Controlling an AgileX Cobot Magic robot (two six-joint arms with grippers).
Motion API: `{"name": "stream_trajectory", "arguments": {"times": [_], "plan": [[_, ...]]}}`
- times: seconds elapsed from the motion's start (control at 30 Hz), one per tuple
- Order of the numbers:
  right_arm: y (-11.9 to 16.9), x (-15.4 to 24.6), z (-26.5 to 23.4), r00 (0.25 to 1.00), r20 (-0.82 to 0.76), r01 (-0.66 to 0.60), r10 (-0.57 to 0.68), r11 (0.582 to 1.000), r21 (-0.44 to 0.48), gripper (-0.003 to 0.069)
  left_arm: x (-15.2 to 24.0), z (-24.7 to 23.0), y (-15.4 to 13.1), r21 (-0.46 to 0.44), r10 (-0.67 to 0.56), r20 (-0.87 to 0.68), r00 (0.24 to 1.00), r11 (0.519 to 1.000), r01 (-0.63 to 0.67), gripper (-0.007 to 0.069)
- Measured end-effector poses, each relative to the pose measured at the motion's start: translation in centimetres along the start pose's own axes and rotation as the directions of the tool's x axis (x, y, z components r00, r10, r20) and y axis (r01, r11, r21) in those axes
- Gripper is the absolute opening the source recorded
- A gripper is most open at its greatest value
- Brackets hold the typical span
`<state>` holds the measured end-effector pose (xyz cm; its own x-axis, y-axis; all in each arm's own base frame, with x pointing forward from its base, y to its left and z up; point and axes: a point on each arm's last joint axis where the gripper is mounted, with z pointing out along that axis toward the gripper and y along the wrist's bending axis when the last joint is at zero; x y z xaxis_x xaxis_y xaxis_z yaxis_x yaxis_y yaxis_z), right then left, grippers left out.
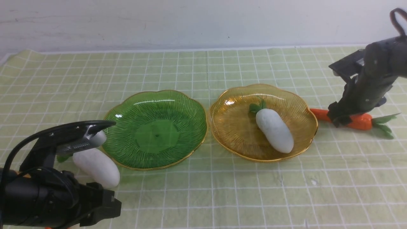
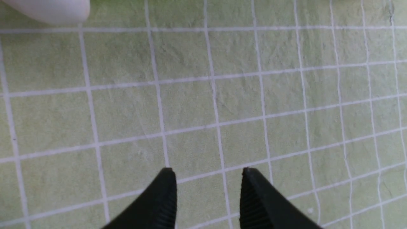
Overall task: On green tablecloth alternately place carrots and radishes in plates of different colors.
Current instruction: 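Pick up the vegetable and place it in the green plate with the right gripper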
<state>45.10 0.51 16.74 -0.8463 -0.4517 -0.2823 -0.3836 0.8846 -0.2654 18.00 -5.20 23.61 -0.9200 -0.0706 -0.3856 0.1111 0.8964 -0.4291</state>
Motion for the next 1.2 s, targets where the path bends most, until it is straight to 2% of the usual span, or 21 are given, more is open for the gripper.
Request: {"name": "stream_trajectory", "arguments": {"times": [0.17, 0.47, 0.67, 0.8, 0.97, 1.2], "plan": [[0.0, -0.1, 0.4, 1.0, -0.005, 0.008, -0.008, 1.0, 0.004, 0.0555, 0.0, 0.0, 0.0, 0.0, 0.0, -0.001, 1.0, 1.0, 0.0, 0.0258], [-0.3, 0.9, 1.2, 0.991, -0.11, 0.087, -0.082, 0.996, 0.037, 0.047, 0.0, 0.0, 0.0, 0.0, 0.0, -0.001, 1.0, 1.0, 0.0, 0.0258], [-0.6, 1.1, 1.3, 0.984, -0.13, 0.13, -0.121, 0.989, 0.07, 0.0461, 0.0, 0.0, 0.0, 0.001, -0.001, -0.003, 1.0, 1.0, 0.001, 0.0258], [-0.6, 1.2, 1.4, 0.987, -0.136, 0.099, -0.088, 0.992, 0.074, 0.0441, 0.0, 0.0, 0.0, 0.001, -0.001, -0.004, 1.0, 1.0, 0.001, 0.0258], [-0.5, 1.7, 1.3, 0.98, -0.188, 0.072, -0.058, 0.995, 0.071, 0.0341, 0.0, 0.0, 0.0, 0.001, -0.001, -0.004, 1.0, 1.0, 0.001, 0.0258], [-1.6, 0.8, -1.1, 0.978, -0.201, -0.039, 0.061, 0.993, 0.11, 0.0341, 0.0, 0.0, 0.0, 0.001, -0.001, -0.004, 1.0, 1.0, 0.001, 0.0258]]}}
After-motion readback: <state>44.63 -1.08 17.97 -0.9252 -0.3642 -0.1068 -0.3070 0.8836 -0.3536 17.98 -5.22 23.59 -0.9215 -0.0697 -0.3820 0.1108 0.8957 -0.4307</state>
